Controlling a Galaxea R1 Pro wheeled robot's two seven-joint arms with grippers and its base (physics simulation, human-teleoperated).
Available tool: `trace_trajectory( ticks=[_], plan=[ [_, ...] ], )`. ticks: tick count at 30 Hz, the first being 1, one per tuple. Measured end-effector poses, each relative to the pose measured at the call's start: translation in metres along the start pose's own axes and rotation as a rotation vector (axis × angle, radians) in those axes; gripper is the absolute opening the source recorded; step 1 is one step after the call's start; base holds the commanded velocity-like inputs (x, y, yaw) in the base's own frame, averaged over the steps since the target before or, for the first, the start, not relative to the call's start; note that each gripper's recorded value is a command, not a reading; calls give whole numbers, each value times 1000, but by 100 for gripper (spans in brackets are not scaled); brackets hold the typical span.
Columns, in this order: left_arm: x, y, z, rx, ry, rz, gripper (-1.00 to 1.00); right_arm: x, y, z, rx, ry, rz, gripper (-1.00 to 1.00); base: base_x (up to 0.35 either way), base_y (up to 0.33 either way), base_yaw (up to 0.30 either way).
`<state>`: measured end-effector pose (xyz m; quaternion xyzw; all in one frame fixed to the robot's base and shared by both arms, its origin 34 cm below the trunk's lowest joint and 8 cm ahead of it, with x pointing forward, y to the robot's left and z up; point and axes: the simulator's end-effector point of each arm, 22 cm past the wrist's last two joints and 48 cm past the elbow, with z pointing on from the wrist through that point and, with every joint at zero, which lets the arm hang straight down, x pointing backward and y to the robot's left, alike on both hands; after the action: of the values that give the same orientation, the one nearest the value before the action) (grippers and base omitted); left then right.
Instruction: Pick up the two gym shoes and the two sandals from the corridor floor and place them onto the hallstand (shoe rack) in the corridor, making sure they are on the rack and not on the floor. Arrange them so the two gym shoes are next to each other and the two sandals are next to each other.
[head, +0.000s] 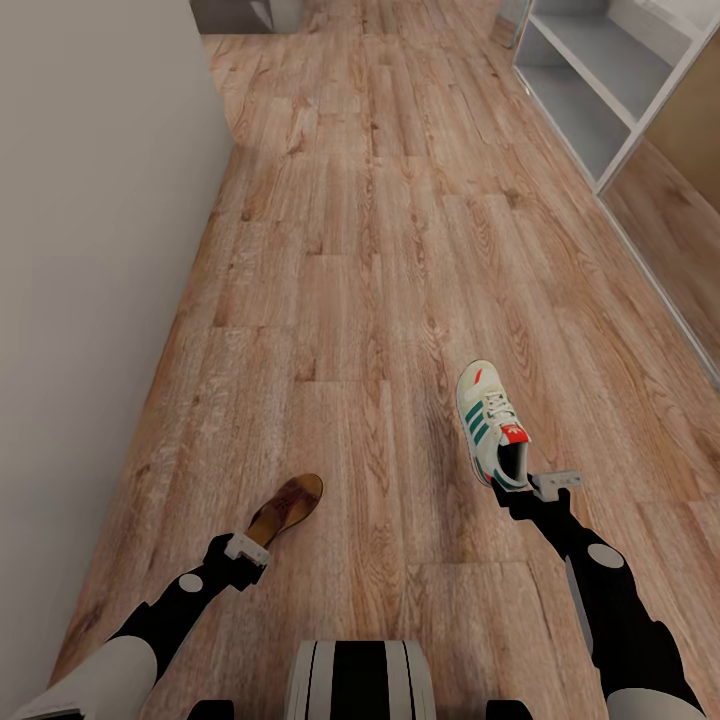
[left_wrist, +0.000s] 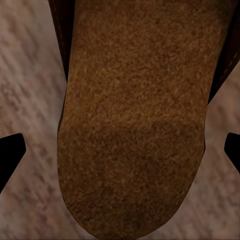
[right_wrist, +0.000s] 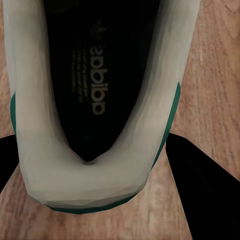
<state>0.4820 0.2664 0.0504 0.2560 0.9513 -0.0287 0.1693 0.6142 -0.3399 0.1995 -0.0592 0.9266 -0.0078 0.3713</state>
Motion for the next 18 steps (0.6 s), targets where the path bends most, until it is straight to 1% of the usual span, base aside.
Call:
trace_trajectory(
  ticks=[1, 2, 8, 18],
  plan=[
    [0, 0, 0, 0, 0, 0, 100, 0, 0, 0, 0, 0, 0, -100, 0, 0, 0],
    [0, 0, 0, 1, 1, 0, -100, 0, 0, 0, 0, 0, 0, -100, 0, 0, 0],
    [2, -4, 0, 8, 6, -3, -100, 0, 0, 0, 0, 0, 1, -100, 0, 0, 0],
    [0, 1, 0, -4, -2, -13, -100, 0, 0, 0, 0, 0, 0, -100, 0, 0, 0]
  ],
)
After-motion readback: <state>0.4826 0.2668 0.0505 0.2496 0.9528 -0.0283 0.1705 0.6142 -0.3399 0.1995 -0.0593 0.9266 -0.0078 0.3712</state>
